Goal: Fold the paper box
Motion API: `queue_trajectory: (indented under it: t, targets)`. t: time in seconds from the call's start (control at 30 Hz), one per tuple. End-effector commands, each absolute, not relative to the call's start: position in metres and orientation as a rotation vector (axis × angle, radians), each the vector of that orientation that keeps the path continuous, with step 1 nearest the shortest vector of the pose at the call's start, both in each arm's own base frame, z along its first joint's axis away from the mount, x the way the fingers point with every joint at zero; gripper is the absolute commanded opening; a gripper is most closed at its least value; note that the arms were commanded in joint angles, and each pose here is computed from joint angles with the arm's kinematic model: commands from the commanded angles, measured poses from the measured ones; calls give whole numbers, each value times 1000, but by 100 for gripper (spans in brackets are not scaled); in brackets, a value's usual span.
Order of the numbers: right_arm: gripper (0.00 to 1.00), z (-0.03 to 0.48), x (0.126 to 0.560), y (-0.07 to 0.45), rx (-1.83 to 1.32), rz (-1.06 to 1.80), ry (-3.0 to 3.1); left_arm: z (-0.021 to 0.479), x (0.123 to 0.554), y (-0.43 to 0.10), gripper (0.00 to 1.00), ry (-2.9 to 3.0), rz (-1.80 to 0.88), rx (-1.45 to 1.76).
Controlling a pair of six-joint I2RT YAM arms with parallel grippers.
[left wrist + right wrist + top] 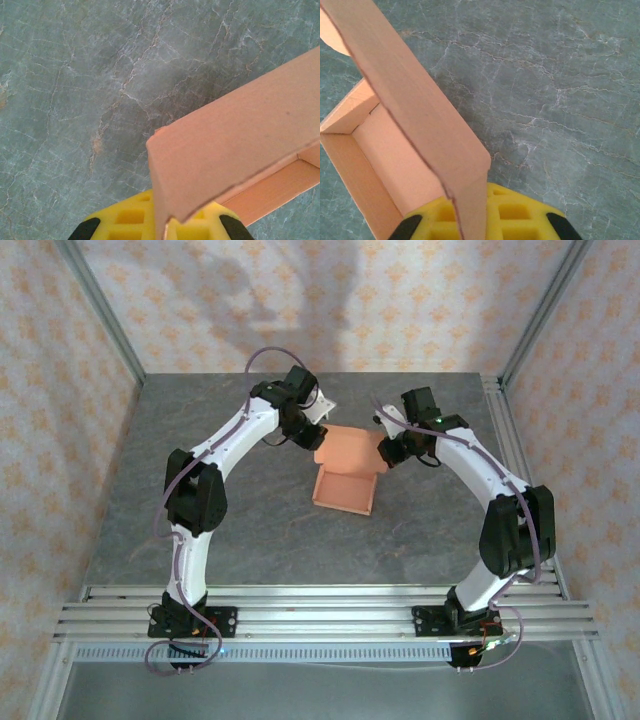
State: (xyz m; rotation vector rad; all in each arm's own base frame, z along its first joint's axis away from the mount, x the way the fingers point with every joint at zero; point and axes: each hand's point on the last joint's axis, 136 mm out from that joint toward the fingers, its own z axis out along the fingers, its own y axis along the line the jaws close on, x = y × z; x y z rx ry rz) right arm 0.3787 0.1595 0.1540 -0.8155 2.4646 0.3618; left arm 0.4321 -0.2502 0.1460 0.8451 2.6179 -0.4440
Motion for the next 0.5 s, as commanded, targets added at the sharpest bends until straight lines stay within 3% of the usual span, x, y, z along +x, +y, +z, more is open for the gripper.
queue_trajectory:
  t: [0.0, 0.07, 0.1, 0.13, 0.17, 0.23, 0.4, 0.47]
  targets:
    - [0, 163, 377, 162, -829, 397, 2461, 156, 435, -249, 0, 2595, -477, 807]
    - [0, 164, 377, 162, -820, 402, 2461, 156, 435, -248, 0, 2598, -485, 795]
    - [7, 164, 377, 163, -816, 404, 2463, 156, 435, -249, 0, 2596, -491, 792]
    - [22, 166, 377, 163, -808, 404, 2459, 156, 436, -249, 0, 2597, -496, 789]
    - [27, 167, 378, 162, -803, 403, 2457, 156, 435, -250, 0, 2595, -501, 791]
    - [27, 170, 378, 161, -792, 390, 2449, 156, 435, -250, 0, 2597, -500, 790]
    - [14, 170, 376, 157, -789, 370, 2473, 151, 436, -246, 0, 2614, -481, 783]
    - [16, 171, 375, 157, -790, 369, 2476, 149, 437, -245, 0, 2619, -471, 782]
